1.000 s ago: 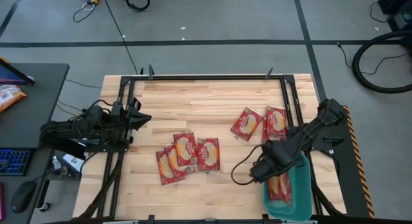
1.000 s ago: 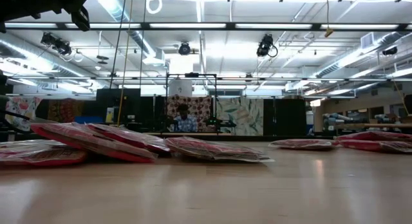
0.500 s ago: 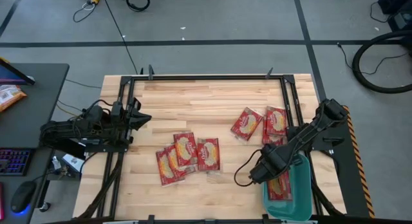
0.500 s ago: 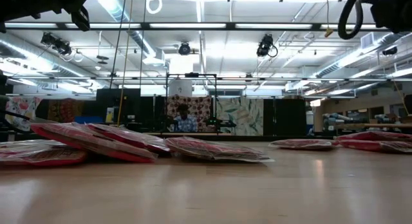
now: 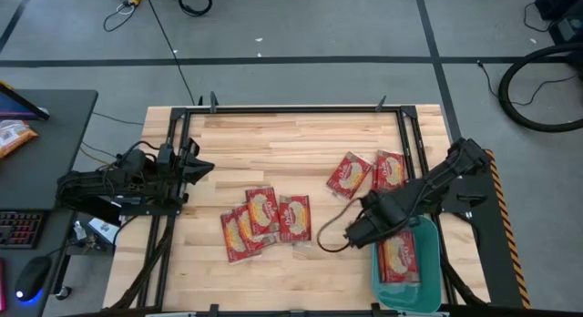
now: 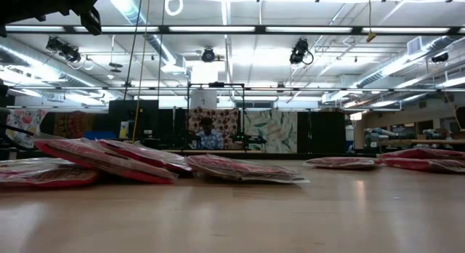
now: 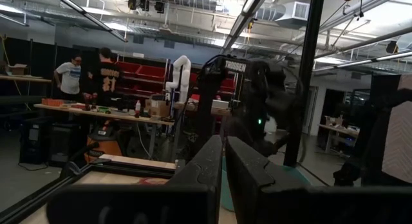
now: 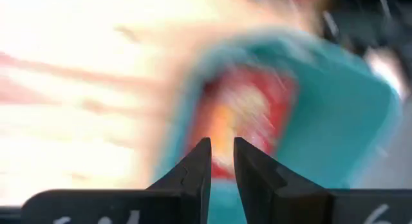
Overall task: Sort popcorn bags into baskets
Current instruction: Put the red popcorn into the green bin
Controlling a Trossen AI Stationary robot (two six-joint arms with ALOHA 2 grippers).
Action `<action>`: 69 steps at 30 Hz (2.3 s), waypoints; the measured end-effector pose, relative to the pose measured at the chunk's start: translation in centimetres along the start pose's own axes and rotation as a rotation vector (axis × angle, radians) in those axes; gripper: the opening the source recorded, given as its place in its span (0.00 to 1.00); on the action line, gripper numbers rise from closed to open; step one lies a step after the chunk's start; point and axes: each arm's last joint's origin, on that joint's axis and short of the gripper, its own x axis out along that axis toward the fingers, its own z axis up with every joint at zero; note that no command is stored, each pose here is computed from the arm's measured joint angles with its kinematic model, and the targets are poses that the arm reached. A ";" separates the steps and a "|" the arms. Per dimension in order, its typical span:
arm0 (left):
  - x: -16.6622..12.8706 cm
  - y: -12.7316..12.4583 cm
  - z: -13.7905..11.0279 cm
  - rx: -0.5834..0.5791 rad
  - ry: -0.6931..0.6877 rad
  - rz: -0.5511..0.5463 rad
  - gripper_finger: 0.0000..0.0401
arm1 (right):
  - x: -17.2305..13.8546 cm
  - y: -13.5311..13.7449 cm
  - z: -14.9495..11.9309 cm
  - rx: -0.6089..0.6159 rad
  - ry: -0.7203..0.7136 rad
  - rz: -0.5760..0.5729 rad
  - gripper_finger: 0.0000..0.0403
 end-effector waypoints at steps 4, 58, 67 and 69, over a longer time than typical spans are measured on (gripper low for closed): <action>0.0 0.0 0.0 0.000 0.000 0.000 0.07 | -1.9 0.5 1.1 0.021 -0.205 0.145 0.18; 0.0 0.0 0.0 0.000 0.000 0.000 0.07 | 2.5 14.1 9.1 -0.523 -0.547 -0.048 0.09; 0.0 0.0 0.0 0.000 0.000 0.000 0.07 | 6.1 12.1 13.1 -0.403 -0.310 -0.245 0.38; 0.0 0.0 0.0 0.000 0.000 0.000 0.07 | 7.3 11.7 13.9 -0.384 -0.237 -0.272 0.45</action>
